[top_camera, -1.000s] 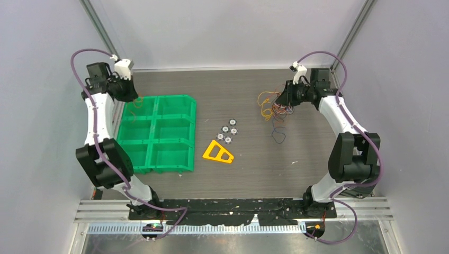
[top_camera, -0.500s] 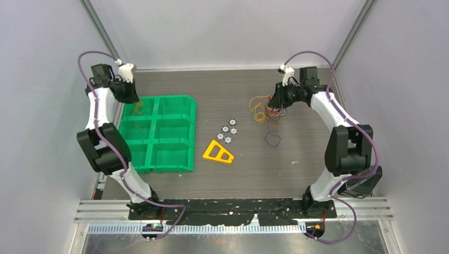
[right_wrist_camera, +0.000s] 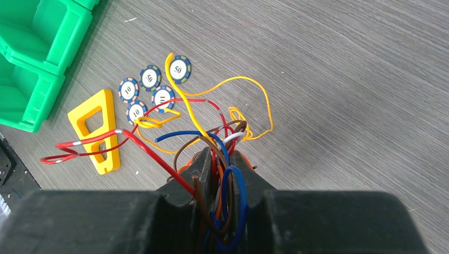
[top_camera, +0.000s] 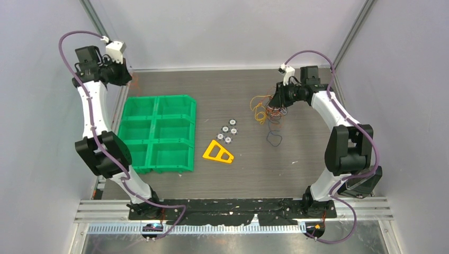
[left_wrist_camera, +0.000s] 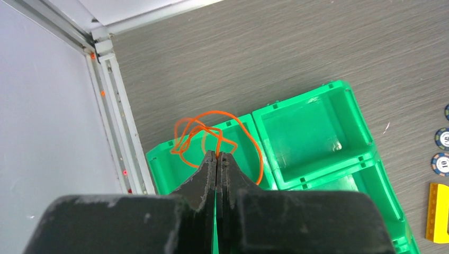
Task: Untangle the cables
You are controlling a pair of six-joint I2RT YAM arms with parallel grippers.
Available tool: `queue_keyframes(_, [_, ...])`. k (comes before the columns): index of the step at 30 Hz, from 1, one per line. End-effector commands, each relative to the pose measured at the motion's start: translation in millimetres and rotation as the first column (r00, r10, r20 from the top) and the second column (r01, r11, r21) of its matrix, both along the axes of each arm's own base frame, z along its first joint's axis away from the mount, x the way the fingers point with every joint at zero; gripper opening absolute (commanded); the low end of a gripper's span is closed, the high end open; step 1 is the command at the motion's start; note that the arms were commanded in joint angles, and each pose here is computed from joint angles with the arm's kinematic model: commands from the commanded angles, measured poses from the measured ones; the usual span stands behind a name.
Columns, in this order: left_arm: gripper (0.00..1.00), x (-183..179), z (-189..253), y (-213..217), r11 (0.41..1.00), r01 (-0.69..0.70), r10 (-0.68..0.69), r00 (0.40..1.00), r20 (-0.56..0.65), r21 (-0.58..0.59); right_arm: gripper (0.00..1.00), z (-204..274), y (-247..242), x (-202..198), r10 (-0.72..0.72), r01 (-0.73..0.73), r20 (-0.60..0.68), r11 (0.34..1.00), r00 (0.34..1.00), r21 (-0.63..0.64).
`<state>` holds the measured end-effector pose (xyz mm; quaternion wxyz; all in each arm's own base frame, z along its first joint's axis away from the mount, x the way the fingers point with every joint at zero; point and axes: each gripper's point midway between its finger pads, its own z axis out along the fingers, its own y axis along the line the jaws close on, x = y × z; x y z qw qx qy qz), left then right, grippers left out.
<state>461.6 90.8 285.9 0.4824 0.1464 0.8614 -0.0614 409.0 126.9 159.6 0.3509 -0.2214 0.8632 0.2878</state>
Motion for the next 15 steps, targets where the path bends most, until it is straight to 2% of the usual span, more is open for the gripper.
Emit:
queue_keyframes(1, [0.0, 8, -47, 6, 1.0, 0.0, 0.0, 0.998, -0.067, -0.005, 0.05, 20, 4, 13, 0.018, -0.019, 0.059, 1.0, 0.998, 0.02])
queue_keyframes(7, [0.0, -14, -115, 13, 0.999, 0.024, -0.013, 0.971, -0.237, 0.044, 0.05, 24, 6, 12, 0.029, -0.031, 0.065, 0.999, 0.997, 0.026])
queue_keyframes(8, [0.11, -19, -121, 13, 0.998, 0.025, -0.011, 0.968, -0.249, 0.052, 0.05, 24, 7, 11, 0.038, -0.04, 0.063, 0.999, 0.997, 0.033])
queue_keyframes(10, [0.48, -22, -116, 9, 0.998, 0.044, -0.032, 0.969, -0.245, 0.043, 0.05, 26, 11, 7, 0.057, -0.06, 0.063, 0.997, 0.996, 0.051])
queue_keyframes(12, [0.69, -25, -96, -6, 0.996, 0.088, -0.086, 0.973, -0.214, -0.002, 0.06, 29, 15, 3, 0.086, -0.091, 0.063, 0.993, 0.994, 0.072])
queue_keyframes(13, [0.83, -27, -79, -18, 0.992, 0.122, -0.124, 0.977, -0.176, -0.023, 0.06, 31, 17, 0, 0.097, -0.102, 0.068, 0.992, 0.993, 0.077])
queue_keyframes(14, [0.94, -29, -57, -36, 0.984, 0.175, -0.177, 0.977, -0.12, -0.03, 0.06, 36, 18, -3, 0.114, -0.12, 0.078, 0.989, 0.99, 0.085])
queue_keyframes(15, [0.99, -32, -38, -56, 0.972, 0.231, -0.233, 0.97, -0.068, -0.034, 0.06, 36, 19, -6, 0.13, -0.138, 0.089, 0.987, 0.987, 0.083])
